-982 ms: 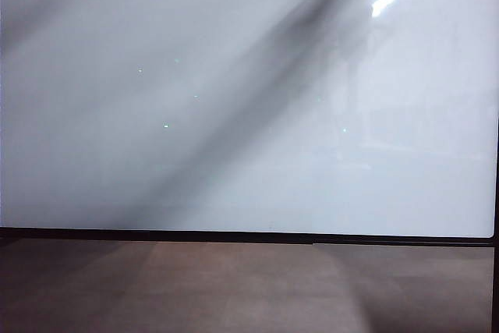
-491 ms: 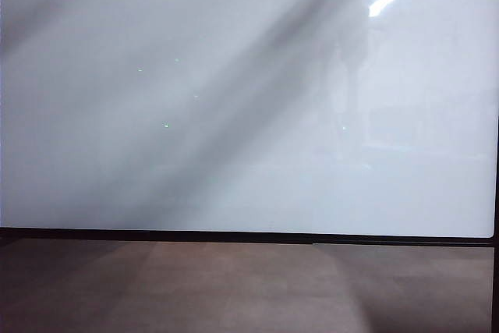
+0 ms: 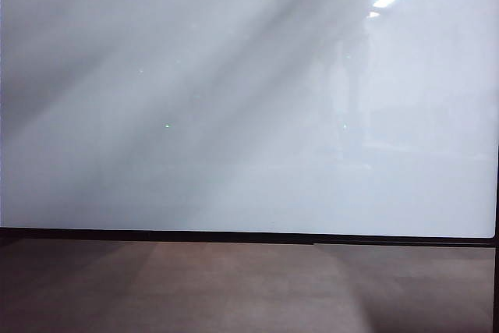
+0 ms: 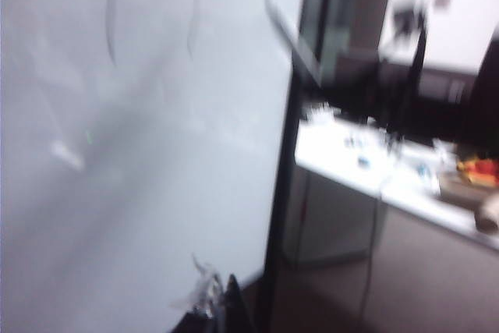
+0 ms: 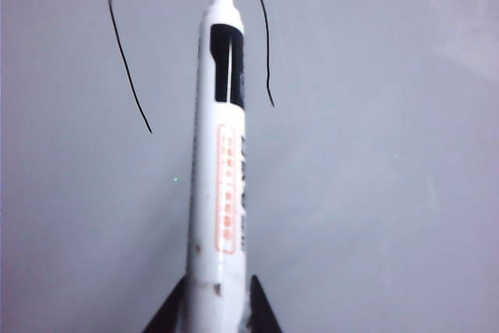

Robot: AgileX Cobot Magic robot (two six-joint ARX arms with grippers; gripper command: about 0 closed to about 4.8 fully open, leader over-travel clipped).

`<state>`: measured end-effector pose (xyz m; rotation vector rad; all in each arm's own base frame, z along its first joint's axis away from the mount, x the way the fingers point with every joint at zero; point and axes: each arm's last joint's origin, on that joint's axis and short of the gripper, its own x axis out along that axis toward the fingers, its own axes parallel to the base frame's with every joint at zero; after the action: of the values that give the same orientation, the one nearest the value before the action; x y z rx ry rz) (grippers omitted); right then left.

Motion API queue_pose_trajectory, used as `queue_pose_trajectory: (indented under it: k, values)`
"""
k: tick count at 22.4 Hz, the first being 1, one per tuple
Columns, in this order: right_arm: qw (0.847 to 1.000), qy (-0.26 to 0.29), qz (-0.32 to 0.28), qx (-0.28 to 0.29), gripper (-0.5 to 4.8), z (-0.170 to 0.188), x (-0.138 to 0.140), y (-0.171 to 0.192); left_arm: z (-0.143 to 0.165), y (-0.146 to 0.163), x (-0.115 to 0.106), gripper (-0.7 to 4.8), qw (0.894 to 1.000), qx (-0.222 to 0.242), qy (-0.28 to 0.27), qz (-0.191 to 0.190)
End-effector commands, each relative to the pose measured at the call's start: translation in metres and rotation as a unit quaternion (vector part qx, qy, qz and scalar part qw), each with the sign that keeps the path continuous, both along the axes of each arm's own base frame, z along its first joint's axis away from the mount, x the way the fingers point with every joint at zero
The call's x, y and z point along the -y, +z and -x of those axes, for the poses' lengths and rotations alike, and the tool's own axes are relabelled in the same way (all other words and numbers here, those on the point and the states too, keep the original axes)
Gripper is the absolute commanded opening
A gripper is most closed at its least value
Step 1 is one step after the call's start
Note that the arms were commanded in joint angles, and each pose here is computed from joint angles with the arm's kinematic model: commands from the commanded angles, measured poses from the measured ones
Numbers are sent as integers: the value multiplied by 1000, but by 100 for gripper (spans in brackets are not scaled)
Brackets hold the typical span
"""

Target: Reach to the right to find the marker pen, pick it up, and write the number 17 on the whiteboard.

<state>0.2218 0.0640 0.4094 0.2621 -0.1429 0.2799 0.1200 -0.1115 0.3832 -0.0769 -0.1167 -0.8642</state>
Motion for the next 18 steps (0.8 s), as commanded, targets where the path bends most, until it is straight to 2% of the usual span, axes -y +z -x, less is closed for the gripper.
queue_pose_trajectory:
  k: [1, 4, 6, 8, 10, 13, 18]
  values:
    - [1000, -5, 28, 5, -2, 19, 5, 8, 2, -25, -3, -5, 1000, -8, 22, -4]
    - [999, -6, 37, 3, -2, 35, 10, 12, 6, -44, -10, -5, 999, -12, 36, -7]
    - [999, -6, 37, 4, -2, 44, 13, 14, 9, -57, -22, -5, 999, -4, 38, -4]
    - [999, -3, 37, 5, -2, 50, 14, 16, 14, -73, -42, -5, 996, 2, 88, 1]
    - [999, 12, 39, 6, -2, 53, 14, 16, 20, -85, -62, -5, 988, 17, 150, 11]
    - [999, 29, 42, 7, -2, 54, 13, 16, 31, -109, -86, -5, 971, 29, 239, 14]
    - [998, 41, 40, 7, -2, 54, 13, 16, 36, -159, -104, -5, 944, 14, 329, 3]
